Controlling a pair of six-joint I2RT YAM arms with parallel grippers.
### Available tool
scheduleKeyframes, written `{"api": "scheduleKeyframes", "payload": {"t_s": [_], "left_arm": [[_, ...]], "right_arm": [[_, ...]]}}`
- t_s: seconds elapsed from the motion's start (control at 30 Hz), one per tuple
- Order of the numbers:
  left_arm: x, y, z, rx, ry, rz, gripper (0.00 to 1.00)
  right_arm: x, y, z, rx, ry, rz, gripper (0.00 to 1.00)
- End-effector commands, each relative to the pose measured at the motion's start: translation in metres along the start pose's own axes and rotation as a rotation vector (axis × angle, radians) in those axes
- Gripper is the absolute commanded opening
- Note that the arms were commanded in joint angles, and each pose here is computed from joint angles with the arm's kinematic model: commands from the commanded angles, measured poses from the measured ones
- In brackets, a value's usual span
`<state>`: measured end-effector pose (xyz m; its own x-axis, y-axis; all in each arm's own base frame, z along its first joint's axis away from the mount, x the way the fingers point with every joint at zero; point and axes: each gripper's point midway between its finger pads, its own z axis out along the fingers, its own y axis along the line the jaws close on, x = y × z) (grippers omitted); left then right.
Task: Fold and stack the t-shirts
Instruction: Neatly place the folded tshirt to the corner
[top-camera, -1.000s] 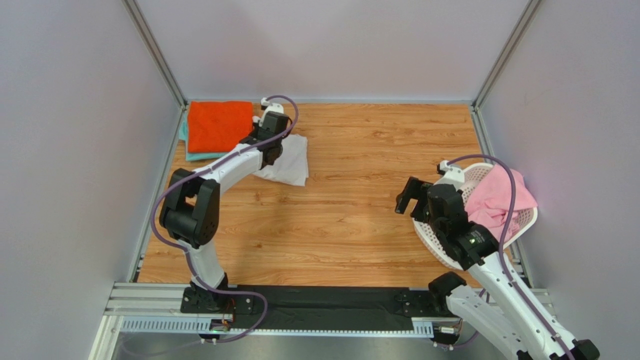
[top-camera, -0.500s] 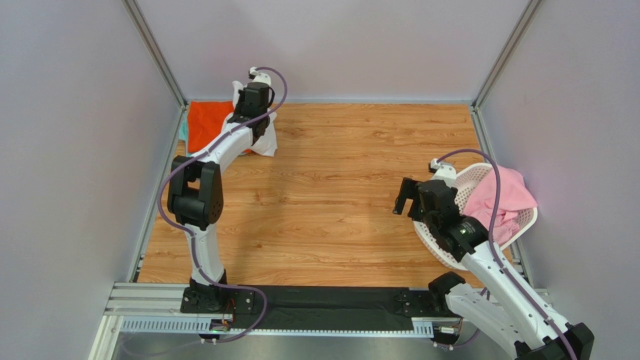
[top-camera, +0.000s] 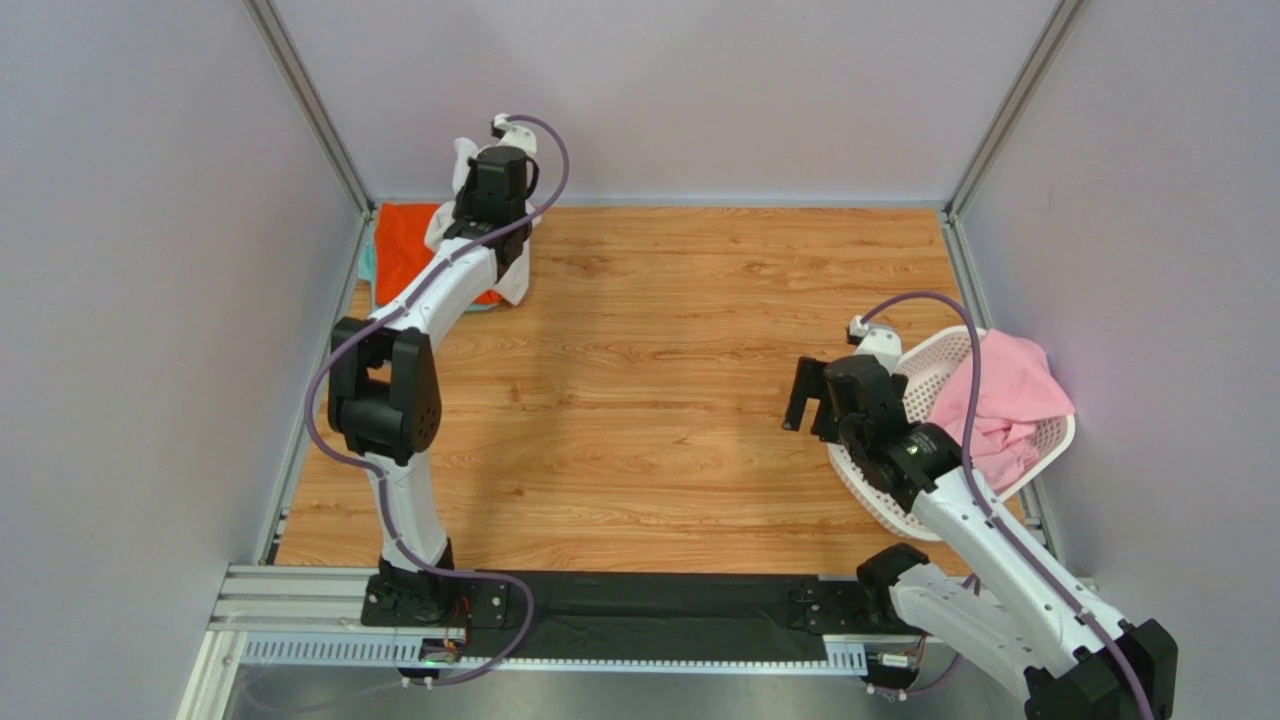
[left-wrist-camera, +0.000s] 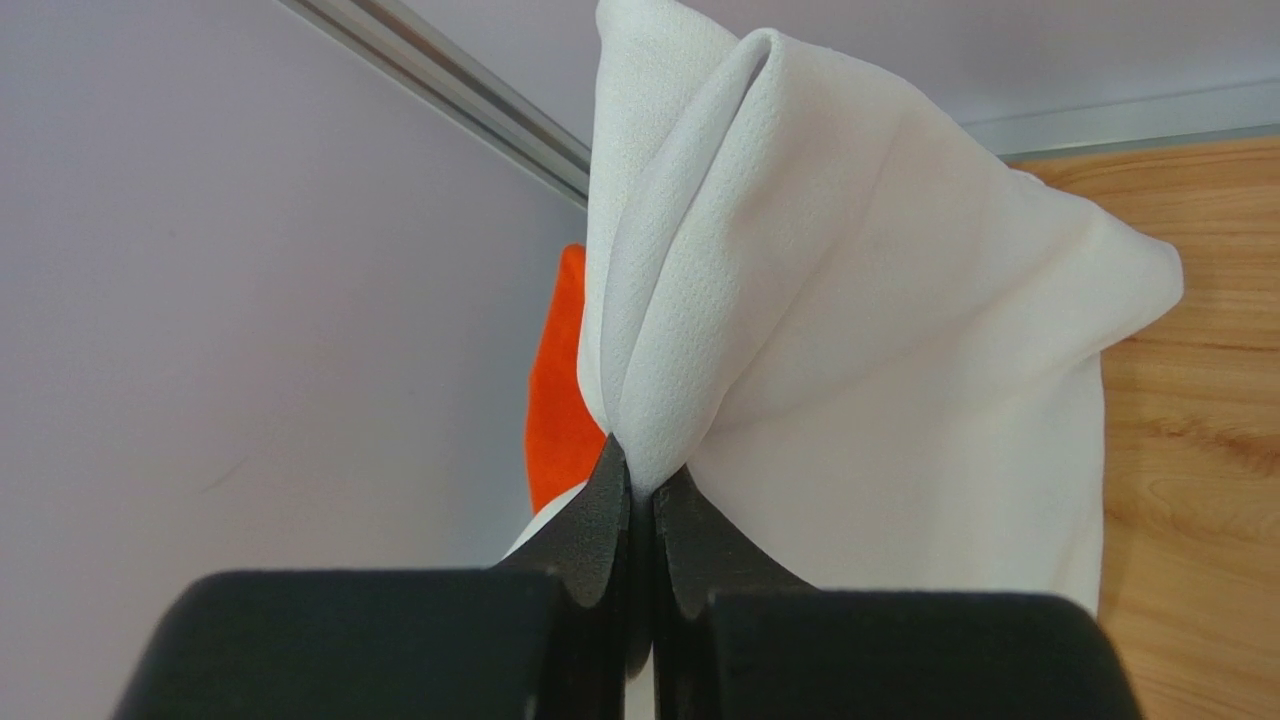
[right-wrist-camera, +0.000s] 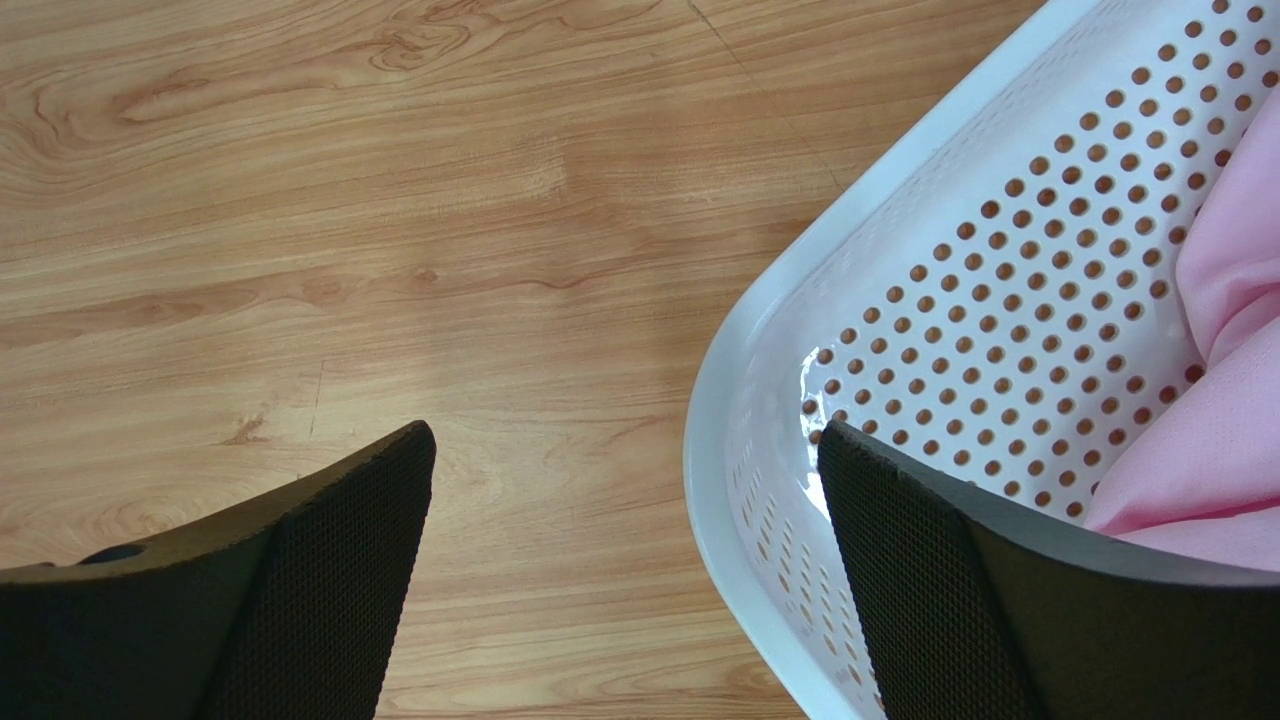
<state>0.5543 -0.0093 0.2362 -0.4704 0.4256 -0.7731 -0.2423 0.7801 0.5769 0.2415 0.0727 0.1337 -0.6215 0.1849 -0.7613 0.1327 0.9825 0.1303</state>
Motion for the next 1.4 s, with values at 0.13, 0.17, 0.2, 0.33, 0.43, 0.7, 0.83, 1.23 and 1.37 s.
{"api": "scheduleKeyframes", "payload": {"t_s": [0.13, 0.17, 0.2, 0.33, 0.43, 0.7, 0.83, 1.23, 1.37], "left_arm": [[-0.064, 0.059, -0.045, 0.002, -0.154, -0.13, 0.0], [-0.065, 0.06, -0.046, 0.0, -0.159, -0.136, 0.0], [-0.067, 0.062, -0.047, 0.0, -0.163, -0.131, 0.0], [-0.064, 0.064, -0.044, -0.004, -0.157, -0.127, 0.0], [-0.056, 0.057, -0.036, 0.015, -0.145, -0.12, 0.0], [-0.026, 0.046, 0.0, -0.01, -0.054, -0.103, 0.0], [-0.007, 0.046, 0.021, -0.025, 0.012, -0.12, 0.0], [0.052, 0.056, 0.079, -0.068, 0.161, -0.206, 0.0], [0.067, 0.056, 0.089, -0.077, 0.197, -0.233, 0.14]], "right_arm": [[-0.02, 0.001, -0.002, 0.011, -0.067, 0.008, 1.0], [-0.02, 0.0, -0.002, 0.013, -0.068, 0.007, 1.0], [-0.02, 0.0, -0.002, 0.013, -0.068, 0.007, 1.0], [-0.021, -0.001, -0.003, 0.015, -0.073, 0.008, 1.0], [-0.022, -0.003, -0.003, 0.03, -0.079, 0.011, 1.0], [-0.023, -0.007, -0.003, 0.05, -0.086, 0.01, 1.0], [-0.024, -0.008, -0.001, 0.064, -0.086, 0.007, 1.0], [-0.026, -0.012, 0.008, 0.125, -0.071, -0.013, 1.0], [-0.024, -0.009, 0.013, 0.127, -0.051, -0.017, 1.0]]}}
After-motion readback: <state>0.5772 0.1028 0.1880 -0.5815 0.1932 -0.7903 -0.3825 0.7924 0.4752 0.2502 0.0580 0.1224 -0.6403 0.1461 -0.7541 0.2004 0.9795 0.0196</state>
